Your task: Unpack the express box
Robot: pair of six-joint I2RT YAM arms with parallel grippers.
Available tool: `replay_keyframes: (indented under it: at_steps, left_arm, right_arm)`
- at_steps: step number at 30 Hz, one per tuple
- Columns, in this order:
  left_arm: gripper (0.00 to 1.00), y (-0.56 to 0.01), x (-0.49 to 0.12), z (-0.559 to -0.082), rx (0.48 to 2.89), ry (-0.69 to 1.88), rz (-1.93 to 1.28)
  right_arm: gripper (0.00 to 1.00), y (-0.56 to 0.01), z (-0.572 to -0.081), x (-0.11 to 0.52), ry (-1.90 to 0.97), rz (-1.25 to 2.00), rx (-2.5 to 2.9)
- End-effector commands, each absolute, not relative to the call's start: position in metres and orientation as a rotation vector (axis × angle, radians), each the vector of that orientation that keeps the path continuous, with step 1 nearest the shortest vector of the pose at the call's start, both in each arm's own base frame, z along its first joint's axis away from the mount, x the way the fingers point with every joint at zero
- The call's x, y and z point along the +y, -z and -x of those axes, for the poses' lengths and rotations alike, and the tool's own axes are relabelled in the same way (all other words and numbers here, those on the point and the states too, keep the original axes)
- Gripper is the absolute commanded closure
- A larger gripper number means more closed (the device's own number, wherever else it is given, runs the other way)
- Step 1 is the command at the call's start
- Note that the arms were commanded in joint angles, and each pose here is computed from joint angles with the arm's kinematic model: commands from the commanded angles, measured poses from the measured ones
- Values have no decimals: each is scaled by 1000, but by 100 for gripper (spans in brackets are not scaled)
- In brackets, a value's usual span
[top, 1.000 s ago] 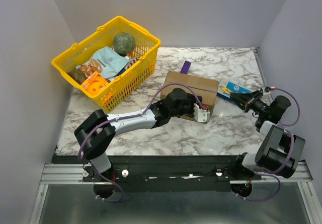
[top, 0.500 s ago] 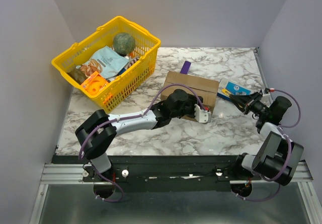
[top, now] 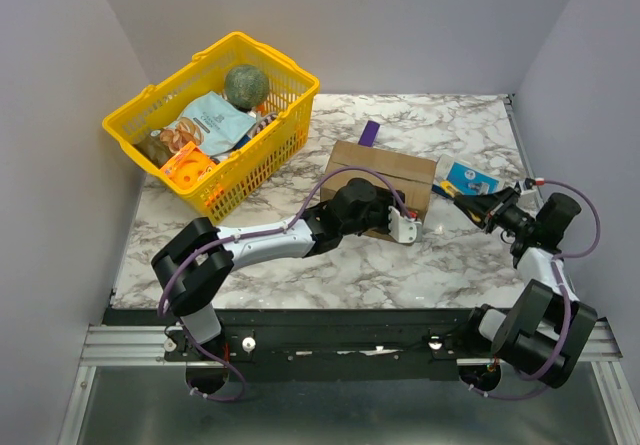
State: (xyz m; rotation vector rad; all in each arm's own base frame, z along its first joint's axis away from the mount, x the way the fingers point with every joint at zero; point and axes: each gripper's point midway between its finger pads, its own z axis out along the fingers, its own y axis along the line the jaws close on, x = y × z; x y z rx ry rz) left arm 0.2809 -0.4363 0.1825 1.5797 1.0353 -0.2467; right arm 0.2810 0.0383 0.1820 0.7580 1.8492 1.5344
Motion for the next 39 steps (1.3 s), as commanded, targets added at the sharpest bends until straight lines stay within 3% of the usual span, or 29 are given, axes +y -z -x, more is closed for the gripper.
replay_keyframes:
  at_steps: [1,39]
  left_arm:
    - [40,-176,-431,-300,1101,171,-1543]
    - [41,-171,-427,-322,1207,91,-1465]
  right_arm:
    - [100,-191,-261,51,-1650,-675,1894]
    - [100,-206,-221,66,-1643,-676,1981]
